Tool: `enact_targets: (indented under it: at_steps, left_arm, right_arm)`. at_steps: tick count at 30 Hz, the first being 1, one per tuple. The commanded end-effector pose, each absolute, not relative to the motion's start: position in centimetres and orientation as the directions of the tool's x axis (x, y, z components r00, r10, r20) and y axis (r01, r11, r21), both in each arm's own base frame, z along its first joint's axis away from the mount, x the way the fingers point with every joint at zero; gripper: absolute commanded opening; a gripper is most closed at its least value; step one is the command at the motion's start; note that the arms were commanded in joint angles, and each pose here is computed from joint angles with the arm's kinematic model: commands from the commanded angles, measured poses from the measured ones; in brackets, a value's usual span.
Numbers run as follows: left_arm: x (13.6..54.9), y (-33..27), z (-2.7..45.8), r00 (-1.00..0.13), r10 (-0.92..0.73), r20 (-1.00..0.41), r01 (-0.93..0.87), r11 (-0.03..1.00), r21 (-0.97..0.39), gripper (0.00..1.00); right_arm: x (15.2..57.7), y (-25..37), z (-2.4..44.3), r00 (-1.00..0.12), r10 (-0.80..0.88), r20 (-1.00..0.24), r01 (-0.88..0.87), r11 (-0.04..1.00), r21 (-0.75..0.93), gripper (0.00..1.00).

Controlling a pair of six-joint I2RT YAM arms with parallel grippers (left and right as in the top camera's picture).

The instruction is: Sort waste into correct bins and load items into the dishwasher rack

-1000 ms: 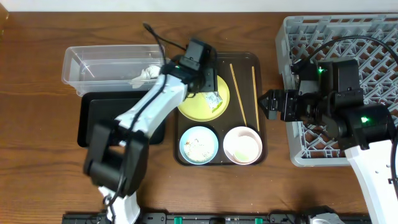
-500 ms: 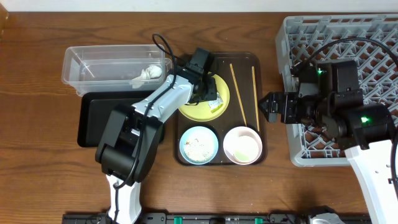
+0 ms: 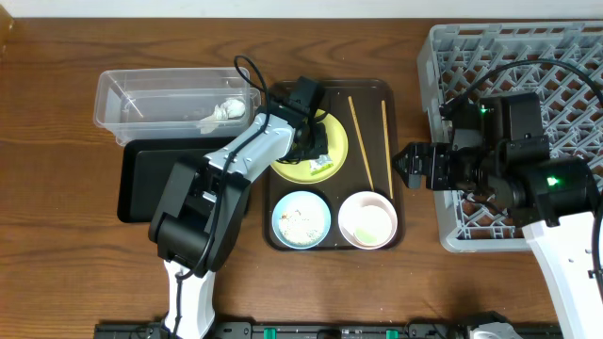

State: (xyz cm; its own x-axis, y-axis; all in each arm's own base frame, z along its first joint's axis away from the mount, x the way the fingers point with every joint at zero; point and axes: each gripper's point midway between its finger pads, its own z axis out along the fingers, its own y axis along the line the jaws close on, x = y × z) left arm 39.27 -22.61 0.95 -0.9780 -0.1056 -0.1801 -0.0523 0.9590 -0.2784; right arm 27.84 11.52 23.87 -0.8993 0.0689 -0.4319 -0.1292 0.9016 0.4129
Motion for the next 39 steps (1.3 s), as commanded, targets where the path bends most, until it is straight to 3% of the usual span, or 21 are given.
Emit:
enact_targets:
  at_steps: [1,7,11,18,20,21,22,24,25,30,34,39]
  left_arm:
    - [39.7,-22.7,4.1,-0.967,-0.104,-0.231,-0.031,0.954,-0.298,0.06]
    - [41.7,-19.6,13.1,-0.894,-0.133,-0.428,-0.009,0.96,-0.28,0.06]
    - [43.3,-14.1,17.8,-0.797,-0.218,-0.564,-0.114,0.97,-0.214,0.06]
    - [46.4,-4.9,16.3,-0.721,-0.344,-0.601,-0.339,0.932,-0.127,0.08]
    - [47.3,-3.7,15.1,-0.716,-0.37,-0.592,-0.362,0.922,-0.139,0.17]
    - [47.5,-3.4,14.7,-0.722,-0.374,-0.582,-0.358,0.922,-0.15,0.33]
    - [47.7,-3.5,14.7,-0.734,-0.358,-0.578,-0.329,0.931,-0.158,0.38]
    - [47.8,-4.0,15.3,-0.751,-0.316,-0.58,-0.266,0.949,-0.172,0.6]
    - [47.7,-4.3,15.8,-0.757,-0.292,-0.585,-0.237,0.956,-0.171,0.67]
    - [44.8,-6.9,20.0,-0.785,-0.238,-0.571,-0.131,0.966,-0.223,0.72]
    - [39.8,-11.7,22.9,-0.843,-0.133,-0.521,0.04,0.951,-0.307,0.71]
    - [32.5,-16.5,22.9,-0.913,0.034,-0.406,0.167,0.94,-0.296,0.64]
  right_arm:
    - [28.2,11.1,24.6,-0.891,0.095,-0.443,-0.112,0.902,0.418,0.93]
    - [28.2,11.1,24.6,-0.891,0.095,-0.443,-0.112,0.902,0.418,0.94]
    - [28.1,11.1,24.6,-0.893,0.095,-0.44,-0.11,0.902,0.418,0.94]
    - [28.1,11.1,24.6,-0.893,0.095,-0.441,-0.11,0.902,0.418,0.95]
    - [28.1,11.1,24.6,-0.892,0.095,-0.441,-0.111,0.902,0.418,0.95]
    - [28.1,11.1,24.6,-0.892,0.095,-0.441,-0.111,0.902,0.418,0.95]
    - [28.1,11.1,24.6,-0.893,0.095,-0.441,-0.111,0.902,0.418,0.95]
    - [28.1,11.1,24.6,-0.893,0.095,-0.441,-0.11,0.902,0.418,0.97]
    - [28.1,11.1,24.6,-0.893,0.095,-0.441,-0.11,0.902,0.417,0.98]
    - [28.3,11.0,24.7,-0.888,0.093,-0.451,-0.115,0.904,0.413,0.99]
    - [28.7,10.3,24.5,-0.88,0.1,-0.464,-0.093,0.922,0.375,0.99]
    - [29.3,7.1,23.9,-0.851,0.28,-0.445,0.142,0.937,0.319,0.99]
